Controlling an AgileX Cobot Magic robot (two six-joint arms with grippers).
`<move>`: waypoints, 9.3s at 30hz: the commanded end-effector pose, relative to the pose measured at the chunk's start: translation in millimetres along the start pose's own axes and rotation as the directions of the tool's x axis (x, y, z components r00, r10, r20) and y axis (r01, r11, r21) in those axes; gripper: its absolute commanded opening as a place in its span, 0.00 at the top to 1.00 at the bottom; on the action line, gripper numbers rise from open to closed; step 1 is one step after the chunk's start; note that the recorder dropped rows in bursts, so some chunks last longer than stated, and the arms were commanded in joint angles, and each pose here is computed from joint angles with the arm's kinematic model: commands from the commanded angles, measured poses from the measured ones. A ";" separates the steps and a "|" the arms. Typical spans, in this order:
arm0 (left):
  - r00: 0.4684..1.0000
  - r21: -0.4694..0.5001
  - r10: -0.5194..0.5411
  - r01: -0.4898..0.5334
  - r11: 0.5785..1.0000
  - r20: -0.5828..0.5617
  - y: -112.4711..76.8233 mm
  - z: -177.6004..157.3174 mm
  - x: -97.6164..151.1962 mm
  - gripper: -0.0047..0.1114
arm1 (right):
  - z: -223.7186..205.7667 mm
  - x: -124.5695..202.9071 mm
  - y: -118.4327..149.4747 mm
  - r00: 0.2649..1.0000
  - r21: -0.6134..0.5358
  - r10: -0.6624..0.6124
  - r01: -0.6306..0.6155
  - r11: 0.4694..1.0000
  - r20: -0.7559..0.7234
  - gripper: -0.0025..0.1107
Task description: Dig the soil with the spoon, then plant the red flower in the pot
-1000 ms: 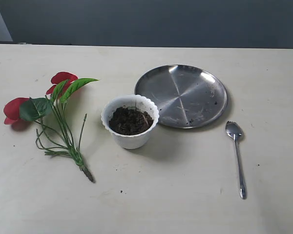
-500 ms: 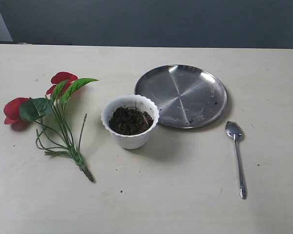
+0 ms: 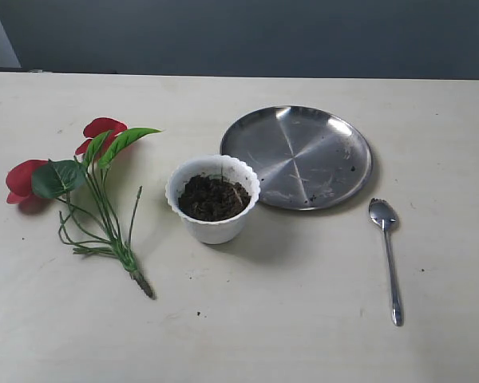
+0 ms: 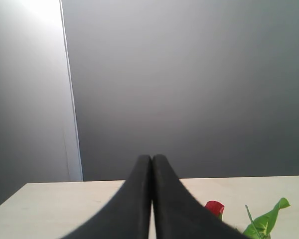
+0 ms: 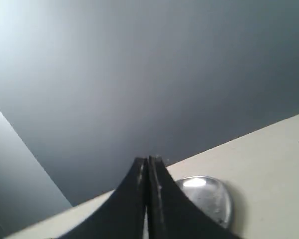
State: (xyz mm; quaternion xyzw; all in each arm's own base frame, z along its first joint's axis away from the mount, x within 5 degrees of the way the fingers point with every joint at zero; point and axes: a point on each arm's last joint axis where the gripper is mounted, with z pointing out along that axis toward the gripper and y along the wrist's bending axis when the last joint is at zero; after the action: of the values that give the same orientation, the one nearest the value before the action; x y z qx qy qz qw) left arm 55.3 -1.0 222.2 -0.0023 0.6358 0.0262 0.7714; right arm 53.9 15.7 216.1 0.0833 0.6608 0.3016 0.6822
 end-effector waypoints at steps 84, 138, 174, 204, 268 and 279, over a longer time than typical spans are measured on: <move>1.000 0.008 -0.009 0.009 1.000 0.011 -0.6 -0.2 -1.5 0.96 | 201.7 123.9 -20.7 -0.079 0.007 0.056 0.520 0.854 -0.995 0.69; 1.000 0.008 -0.009 0.009 1.000 0.011 -0.6 -0.2 -1.5 0.96 | 216.5 128.5 148.1 -0.665 -0.850 -0.668 0.519 -0.092 -0.334 0.98; 1.000 0.008 -0.009 0.009 1.000 0.011 -0.6 -0.2 -1.5 0.96 | 319.5 117.3 67.8 0.090 -0.337 -0.540 0.693 0.637 -0.837 0.98; 1.000 0.008 -0.009 0.009 1.000 0.011 -0.6 -0.2 -1.5 0.96 | 319.6 98.3 91.9 0.115 -0.253 -0.415 0.639 0.726 -0.902 0.58; 1.000 0.016 -0.012 0.012 1.000 0.011 -1.0 -0.2 -1.6 0.96 | 294.6 290.0 278.2 0.025 -0.698 -0.750 0.345 0.627 -0.661 0.59; 1.000 0.016 -0.012 0.012 1.000 0.011 -1.0 -0.2 -1.6 0.96 | 300.2 279.8 274.9 0.022 -0.682 -0.733 0.349 0.643 -0.680 0.98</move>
State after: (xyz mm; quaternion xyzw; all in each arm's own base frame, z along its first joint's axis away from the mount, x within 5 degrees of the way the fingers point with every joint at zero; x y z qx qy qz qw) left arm 55.3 -1.3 222.2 -0.0004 0.6358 0.0239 0.7715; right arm 237.5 471.1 136.2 -0.4906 0.8401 0.0984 0.2096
